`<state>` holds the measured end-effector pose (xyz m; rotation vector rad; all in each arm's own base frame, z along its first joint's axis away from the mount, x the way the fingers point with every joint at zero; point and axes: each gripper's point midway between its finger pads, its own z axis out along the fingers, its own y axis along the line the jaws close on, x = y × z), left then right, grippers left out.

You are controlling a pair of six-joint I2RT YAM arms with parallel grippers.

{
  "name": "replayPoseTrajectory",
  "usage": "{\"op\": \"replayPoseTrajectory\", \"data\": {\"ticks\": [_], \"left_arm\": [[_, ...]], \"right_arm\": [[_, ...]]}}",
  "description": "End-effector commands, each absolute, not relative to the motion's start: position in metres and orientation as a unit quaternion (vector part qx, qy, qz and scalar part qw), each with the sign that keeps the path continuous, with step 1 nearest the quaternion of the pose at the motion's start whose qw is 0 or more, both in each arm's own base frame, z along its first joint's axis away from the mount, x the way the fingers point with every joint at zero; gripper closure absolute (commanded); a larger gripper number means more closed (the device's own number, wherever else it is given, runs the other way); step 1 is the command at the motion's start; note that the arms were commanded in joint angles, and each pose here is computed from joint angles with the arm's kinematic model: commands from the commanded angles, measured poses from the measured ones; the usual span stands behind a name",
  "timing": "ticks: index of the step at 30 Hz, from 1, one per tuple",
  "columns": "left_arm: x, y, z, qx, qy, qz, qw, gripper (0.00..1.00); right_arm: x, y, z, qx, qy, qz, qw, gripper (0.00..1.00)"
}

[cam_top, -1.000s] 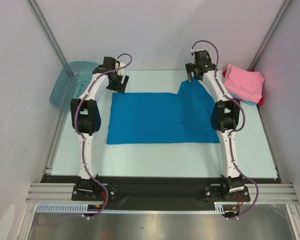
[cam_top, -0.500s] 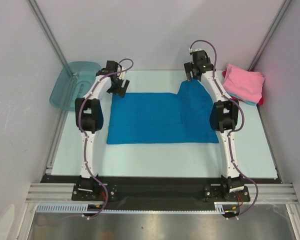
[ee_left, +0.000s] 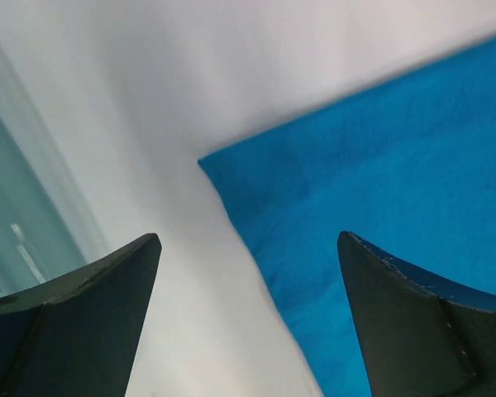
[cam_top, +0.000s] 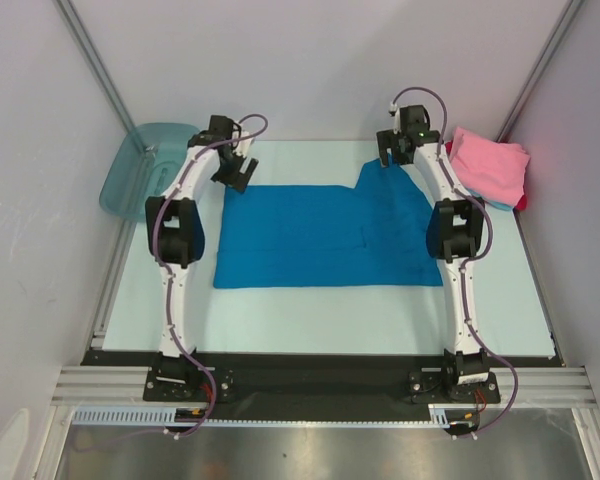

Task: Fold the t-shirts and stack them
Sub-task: Fold the tshirt

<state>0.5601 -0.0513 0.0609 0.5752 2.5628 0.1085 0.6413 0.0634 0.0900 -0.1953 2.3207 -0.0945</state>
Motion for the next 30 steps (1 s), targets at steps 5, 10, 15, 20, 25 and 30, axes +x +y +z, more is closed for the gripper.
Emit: {"op": "replayPoseTrajectory", "data": {"ticks": [5, 10, 15, 20, 25, 30], "left_arm": [[0.537, -0.041, 0.181, 0.259, 0.907, 0.069, 0.323, 0.05], [0.523, -0.036, 0.216, 0.267, 0.898, 0.086, 0.338, 0.04], [0.517, -0.038, 0.226, 0.279, 0.893, 0.101, 0.338, 0.04], [0.518, -0.055, 0.225, 0.3, 0.886, 0.109, 0.336, 0.04], [0.522, -0.064, 0.217, 0.306, 0.886, 0.102, 0.332, 0.04], [0.525, -0.069, 0.213, 0.306, 0.887, 0.095, 0.333, 0.04]], "right_arm": [[0.628, 0.064, 0.064, -0.07, 0.932, 0.057, 0.35, 0.13], [0.628, 0.044, 0.065, -0.064, 0.931, 0.064, 0.353, 0.13], [0.628, 0.032, 0.059, -0.051, 0.933, 0.07, 0.35, 0.19], [0.625, 0.017, 0.052, -0.043, 0.937, 0.074, 0.339, 0.22], [0.62, 0.023, 0.044, -0.052, 0.939, 0.091, 0.329, 0.27], [0.611, 0.04, 0.04, -0.073, 0.938, 0.134, 0.313, 0.29]]}}
